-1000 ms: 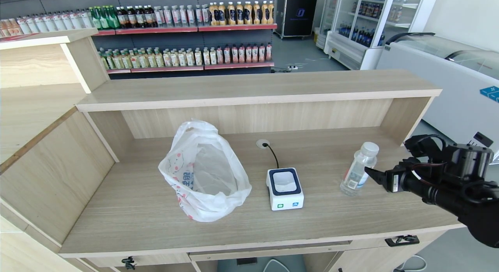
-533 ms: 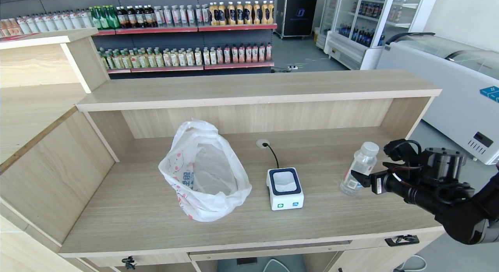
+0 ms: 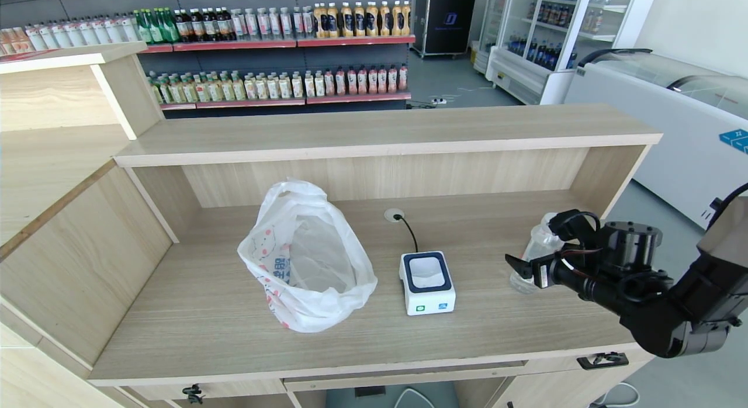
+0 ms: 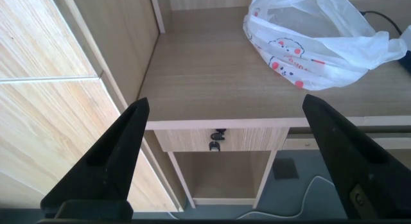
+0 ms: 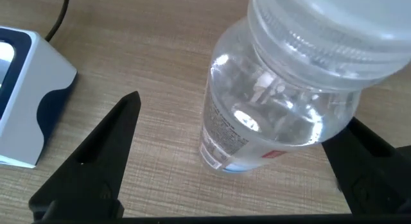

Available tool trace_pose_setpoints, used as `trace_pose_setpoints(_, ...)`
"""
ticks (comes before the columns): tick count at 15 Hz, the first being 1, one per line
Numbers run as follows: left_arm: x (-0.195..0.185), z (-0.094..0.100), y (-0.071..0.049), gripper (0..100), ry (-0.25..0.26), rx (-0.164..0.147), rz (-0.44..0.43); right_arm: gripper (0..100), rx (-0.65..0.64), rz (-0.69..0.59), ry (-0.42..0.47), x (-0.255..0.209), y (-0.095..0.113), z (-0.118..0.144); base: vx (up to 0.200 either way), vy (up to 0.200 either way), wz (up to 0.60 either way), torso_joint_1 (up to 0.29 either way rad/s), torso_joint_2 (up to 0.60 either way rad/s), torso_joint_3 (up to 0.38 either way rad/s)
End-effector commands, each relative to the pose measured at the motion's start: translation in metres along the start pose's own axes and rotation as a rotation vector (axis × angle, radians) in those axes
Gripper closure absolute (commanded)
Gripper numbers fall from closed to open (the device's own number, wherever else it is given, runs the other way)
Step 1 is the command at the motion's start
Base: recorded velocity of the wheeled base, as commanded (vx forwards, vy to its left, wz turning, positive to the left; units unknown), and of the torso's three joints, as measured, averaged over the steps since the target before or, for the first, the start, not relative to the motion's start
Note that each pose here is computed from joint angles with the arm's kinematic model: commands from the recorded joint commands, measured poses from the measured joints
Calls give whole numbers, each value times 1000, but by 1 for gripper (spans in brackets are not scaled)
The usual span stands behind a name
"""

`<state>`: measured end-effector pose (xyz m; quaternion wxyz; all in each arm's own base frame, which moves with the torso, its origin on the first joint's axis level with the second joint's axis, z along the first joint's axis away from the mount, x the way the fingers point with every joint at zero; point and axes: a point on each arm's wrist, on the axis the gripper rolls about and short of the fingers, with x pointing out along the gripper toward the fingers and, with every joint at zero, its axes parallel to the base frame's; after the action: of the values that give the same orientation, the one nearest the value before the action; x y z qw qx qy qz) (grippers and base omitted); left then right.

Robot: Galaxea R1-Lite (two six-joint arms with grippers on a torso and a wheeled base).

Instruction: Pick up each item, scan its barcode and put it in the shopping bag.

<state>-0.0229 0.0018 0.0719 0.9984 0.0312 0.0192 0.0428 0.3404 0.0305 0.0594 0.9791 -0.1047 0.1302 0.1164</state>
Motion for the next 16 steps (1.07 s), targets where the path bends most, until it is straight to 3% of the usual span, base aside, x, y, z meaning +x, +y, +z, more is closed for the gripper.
trace_pose_setpoints(1,0,0,0,0,1,0,1,0,-4,14,7,7,4,-4,0,0,0,0,0,0)
trace_pose_setpoints(8,0,0,0,0,0,0,1,0,-6,74,-14,13,6,-10,0,0,0,0,0,0)
trace_pose_setpoints(11,0,0,0,0,0,0,1,0,-8,140,-70,11,2,-8,0,0,0,0,0,0)
trace_pose_setpoints(12,0,0,0,0,0,0,1,100,-10,146,-81,11,0,-8,0,0,0,0,0,0)
trace_pose_setpoints(16,0,0,0,0,1,0,1,100,9,89,-80,6,-25,-13,0,0,0,0,0,0)
